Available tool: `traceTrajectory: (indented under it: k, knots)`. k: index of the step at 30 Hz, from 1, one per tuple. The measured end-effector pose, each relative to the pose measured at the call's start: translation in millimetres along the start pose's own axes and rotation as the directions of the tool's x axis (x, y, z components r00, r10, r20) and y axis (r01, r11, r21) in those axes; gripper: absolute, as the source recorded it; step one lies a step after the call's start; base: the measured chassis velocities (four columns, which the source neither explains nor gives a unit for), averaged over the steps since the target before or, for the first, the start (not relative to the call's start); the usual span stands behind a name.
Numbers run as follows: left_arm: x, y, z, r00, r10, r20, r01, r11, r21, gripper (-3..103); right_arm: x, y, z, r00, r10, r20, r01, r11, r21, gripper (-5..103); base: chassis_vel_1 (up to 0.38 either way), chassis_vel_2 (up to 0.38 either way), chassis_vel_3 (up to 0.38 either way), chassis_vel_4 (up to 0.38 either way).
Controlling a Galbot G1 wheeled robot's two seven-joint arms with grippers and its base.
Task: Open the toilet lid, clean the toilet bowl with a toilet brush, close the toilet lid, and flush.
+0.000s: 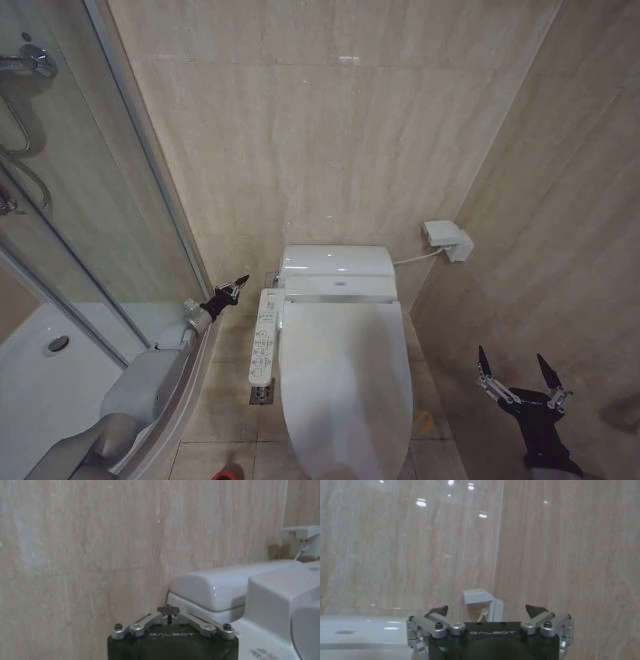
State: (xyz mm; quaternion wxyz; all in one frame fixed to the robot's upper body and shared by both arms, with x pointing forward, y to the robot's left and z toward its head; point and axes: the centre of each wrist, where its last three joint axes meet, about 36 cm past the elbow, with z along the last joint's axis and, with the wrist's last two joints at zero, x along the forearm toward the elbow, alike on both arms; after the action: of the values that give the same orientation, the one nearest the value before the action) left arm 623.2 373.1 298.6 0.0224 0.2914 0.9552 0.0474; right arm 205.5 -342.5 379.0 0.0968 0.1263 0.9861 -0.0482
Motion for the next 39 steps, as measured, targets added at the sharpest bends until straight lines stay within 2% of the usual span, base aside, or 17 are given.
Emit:
traceTrajectory:
  k: [8,18,27,35,39]
  knots:
    - [-3.1,9.6,3.1,1.000,0.006,-0.009,-0.006,1.000,-0.009,0,0.0,0.0,0.0,1.000,0.000,0.000,0.000,1.000,0.000,100,-0.003,0.016,0.004,-0.010]
    - [-17.6,1.4,2.8,1.000,0.017,-0.002,-0.017,1.000,0.001,0,0.0,0.0,0.0,1.000,0.000,0.000,0.000,1.000,0.000,100,0.000,0.000,0.000,0.000]
    - [-18.8,0.9,2.6,1.000,0.026,-0.005,-0.026,1.000,0.000,0,0.0,0.0,0.0,1.000,0.000,0.000,0.000,1.000,0.000,100,-0.069,0.023,0.056,-0.017]
    - [-15.3,1.2,7.0,0.994,0.104,-0.033,-0.104,0.995,-0.006,0,0.0,0.0,0.0,1.000,0.000,0.000,0.000,1.000,0.000,100,0.000,0.000,0.000,0.000]
    - [-15.9,1.6,8.0,0.992,0.121,-0.040,-0.121,0.993,-0.003,0,0.0,0.0,0.0,1.000,0.000,0.000,0.000,1.000,0.000,100,0.000,0.000,0.000,0.000]
